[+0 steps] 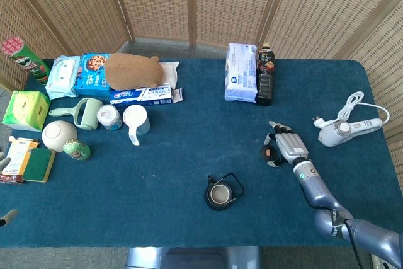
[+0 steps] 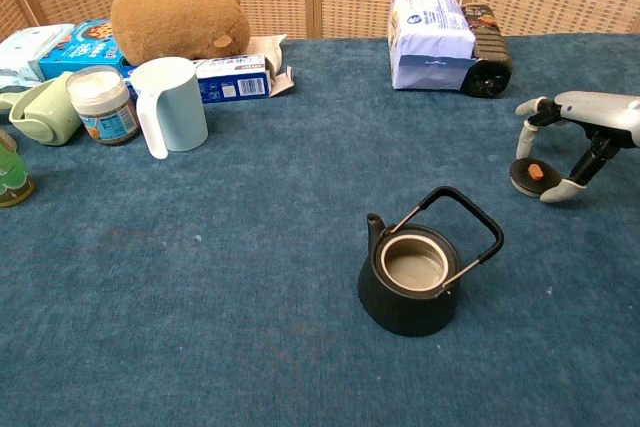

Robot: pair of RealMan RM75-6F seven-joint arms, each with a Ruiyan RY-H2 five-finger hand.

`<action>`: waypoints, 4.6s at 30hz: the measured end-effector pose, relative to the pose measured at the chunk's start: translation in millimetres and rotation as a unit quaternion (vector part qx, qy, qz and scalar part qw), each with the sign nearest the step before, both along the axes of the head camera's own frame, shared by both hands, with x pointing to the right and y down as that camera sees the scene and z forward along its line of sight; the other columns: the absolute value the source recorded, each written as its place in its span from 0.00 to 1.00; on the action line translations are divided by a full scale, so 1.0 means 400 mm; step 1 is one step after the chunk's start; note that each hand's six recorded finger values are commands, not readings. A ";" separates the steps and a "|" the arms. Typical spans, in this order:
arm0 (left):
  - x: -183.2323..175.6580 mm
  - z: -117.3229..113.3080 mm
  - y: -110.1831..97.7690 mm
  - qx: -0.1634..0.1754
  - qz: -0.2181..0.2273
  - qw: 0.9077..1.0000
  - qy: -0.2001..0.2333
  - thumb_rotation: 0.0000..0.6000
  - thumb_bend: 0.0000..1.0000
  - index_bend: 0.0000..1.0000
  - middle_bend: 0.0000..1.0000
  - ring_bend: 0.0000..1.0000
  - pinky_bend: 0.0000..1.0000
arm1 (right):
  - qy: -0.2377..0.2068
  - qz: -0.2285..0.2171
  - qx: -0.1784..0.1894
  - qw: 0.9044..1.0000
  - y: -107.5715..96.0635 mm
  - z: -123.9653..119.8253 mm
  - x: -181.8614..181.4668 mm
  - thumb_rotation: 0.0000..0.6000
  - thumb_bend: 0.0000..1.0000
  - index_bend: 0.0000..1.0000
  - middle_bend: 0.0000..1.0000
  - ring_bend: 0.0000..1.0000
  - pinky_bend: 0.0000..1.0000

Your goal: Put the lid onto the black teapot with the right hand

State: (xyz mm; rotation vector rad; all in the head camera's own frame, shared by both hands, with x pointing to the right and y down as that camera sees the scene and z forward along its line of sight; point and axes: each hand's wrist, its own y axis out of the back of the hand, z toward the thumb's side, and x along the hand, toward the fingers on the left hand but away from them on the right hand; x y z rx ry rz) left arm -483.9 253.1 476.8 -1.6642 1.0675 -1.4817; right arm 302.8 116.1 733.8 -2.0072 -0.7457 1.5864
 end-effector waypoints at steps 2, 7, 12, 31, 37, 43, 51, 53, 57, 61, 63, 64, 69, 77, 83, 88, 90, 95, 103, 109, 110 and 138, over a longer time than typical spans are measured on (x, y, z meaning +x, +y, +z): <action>0.000 0.000 0.000 0.000 0.000 1.000 0.000 1.00 0.10 0.00 0.00 0.00 0.06 | -0.004 -0.002 0.003 1.000 -0.001 -0.008 -0.003 1.00 0.22 0.41 0.04 0.01 0.00; 0.001 0.000 0.001 0.000 0.000 1.000 0.000 1.00 0.10 0.00 0.00 0.00 0.06 | -0.014 -0.005 0.014 1.000 -0.008 -0.035 -0.012 1.00 0.23 0.41 0.04 0.01 0.00; 0.001 0.001 0.001 -0.002 0.001 1.000 0.000 1.00 0.10 0.00 0.00 0.00 0.06 | -0.022 -0.012 0.026 0.999 -0.014 -0.070 -0.020 1.00 0.23 0.41 0.04 0.01 0.00; 0.004 0.001 0.005 -0.007 0.005 1.000 0.000 1.00 0.10 0.00 0.00 0.00 0.06 | -0.074 -0.102 0.064 0.990 0.040 -0.301 -0.150 1.00 0.23 0.43 0.04 0.01 0.00; 0.002 0.001 0.004 -0.007 0.004 1.000 0.000 1.00 0.10 0.00 0.00 0.00 0.06 | -0.071 -0.143 0.067 0.985 0.063 -0.320 -0.208 1.00 0.23 0.44 0.04 0.01 0.00; 0.002 0.004 0.003 -0.010 0.003 1.000 -0.001 1.00 0.10 0.00 0.00 0.00 0.06 | -0.075 -0.176 0.066 0.979 0.087 -0.326 -0.282 1.00 0.24 0.44 0.04 0.00 0.00; 0.000 0.005 0.002 -0.012 0.003 1.000 -0.001 1.00 0.10 0.00 0.00 0.00 0.06 | -0.091 -0.193 0.041 0.976 0.124 -0.312 -0.371 1.00 0.24 0.44 0.04 0.00 0.00; -0.001 0.003 0.002 -0.012 0.002 1.000 0.000 1.00 0.10 0.00 0.00 0.00 0.06 | -0.094 -0.197 0.034 0.975 0.132 -0.304 -0.393 1.00 0.24 0.44 0.04 0.00 0.00; -0.002 0.001 0.003 -0.011 0.003 1.000 0.001 1.00 0.10 0.00 0.00 0.00 0.06 | -0.091 -0.203 0.027 0.974 0.143 -0.290 -0.417 1.00 0.24 0.45 0.04 0.00 0.00; -0.002 0.002 0.003 -0.012 0.002 1.000 0.001 1.00 0.10 0.00 0.00 0.00 0.06 | -0.084 -0.211 0.023 0.974 0.153 -0.281 -0.425 1.00 0.24 0.45 0.04 0.00 0.00; -0.001 0.004 0.003 -0.013 0.004 1.000 0.000 1.00 0.10 0.00 0.00 0.00 0.06 | -0.081 -0.213 0.020 0.973 0.157 -0.276 -0.429 1.00 0.24 0.45 0.04 0.00 0.00; 0.000 0.005 0.003 -0.014 0.004 1.000 -0.001 1.00 0.10 0.00 0.00 0.00 0.06 | -0.081 -0.213 0.019 0.973 0.158 -0.275 -0.431 1.00 0.24 0.45 0.04 0.00 0.00; 0.003 0.008 0.004 -0.016 0.004 1.000 -0.002 1.00 0.10 0.00 0.00 0.00 0.06 | -0.075 -0.222 0.013 0.972 0.168 -0.264 -0.438 1.00 0.24 0.45 0.04 0.00 0.00; 0.003 0.007 0.006 -0.016 0.004 1.000 -0.002 1.00 0.10 0.00 0.00 0.00 0.06 | -0.062 -0.227 0.009 0.972 0.176 -0.259 -0.421 1.00 0.24 0.45 0.04 0.00 0.00; 0.006 0.008 0.007 -0.016 0.005 1.000 -0.002 1.00 0.10 0.00 0.00 0.00 0.06 | -0.066 -0.226 -0.004 0.972 0.185 -0.261 -0.411 1.00 0.24 0.46 0.04 0.00 0.00; 0.007 0.008 0.009 -0.016 0.006 1.000 -0.002 1.00 0.10 0.00 0.00 0.00 0.06 | -0.070 -0.228 -0.014 0.971 0.195 -0.256 -0.413 1.00 0.24 0.46 0.04 0.00 0.00; 0.007 0.008 0.010 -0.016 0.006 1.000 -0.002 1.00 0.10 0.00 0.00 0.00 0.06 | -0.071 -0.230 -0.019 0.970 0.199 -0.252 -0.415 1.00 0.24 0.46 0.04 0.00 0.00; 0.007 0.007 0.010 -0.016 0.006 1.000 -0.001 1.00 0.10 0.00 0.00 0.00 0.06 | -0.069 -0.232 -0.021 0.970 0.202 -0.245 -0.417 1.00 0.24 0.46 0.04 0.00 0.00; 0.005 0.007 0.008 -0.017 0.005 1.000 -0.001 1.00 0.10 0.00 0.00 0.00 0.06 | -0.065 -0.228 -0.018 0.971 0.191 -0.242 -0.414 1.00 0.24 0.46 0.05 0.00 0.00; 0.005 0.007 0.009 -0.016 0.005 1.000 -0.001 1.00 0.10 0.00 0.00 0.00 0.06 | -0.064 -0.225 -0.018 0.972 0.188 -0.240 -0.413 1.00 0.24 0.45 0.04 0.00 0.00; 0.005 0.007 0.009 -0.017 0.005 1.000 -0.001 1.00 0.10 0.00 0.00 0.00 0.06 | -0.063 -0.225 -0.018 0.972 0.188 -0.239 -0.412 1.00 0.24 0.45 0.04 0.00 0.00; 0.005 0.003 0.011 -0.015 0.007 1.000 0.000 1.00 0.10 0.00 0.00 0.00 0.06 | -0.088 -0.215 -0.008 0.973 0.175 -0.291 -0.395 1.00 0.19 0.29 0.05 0.02 0.05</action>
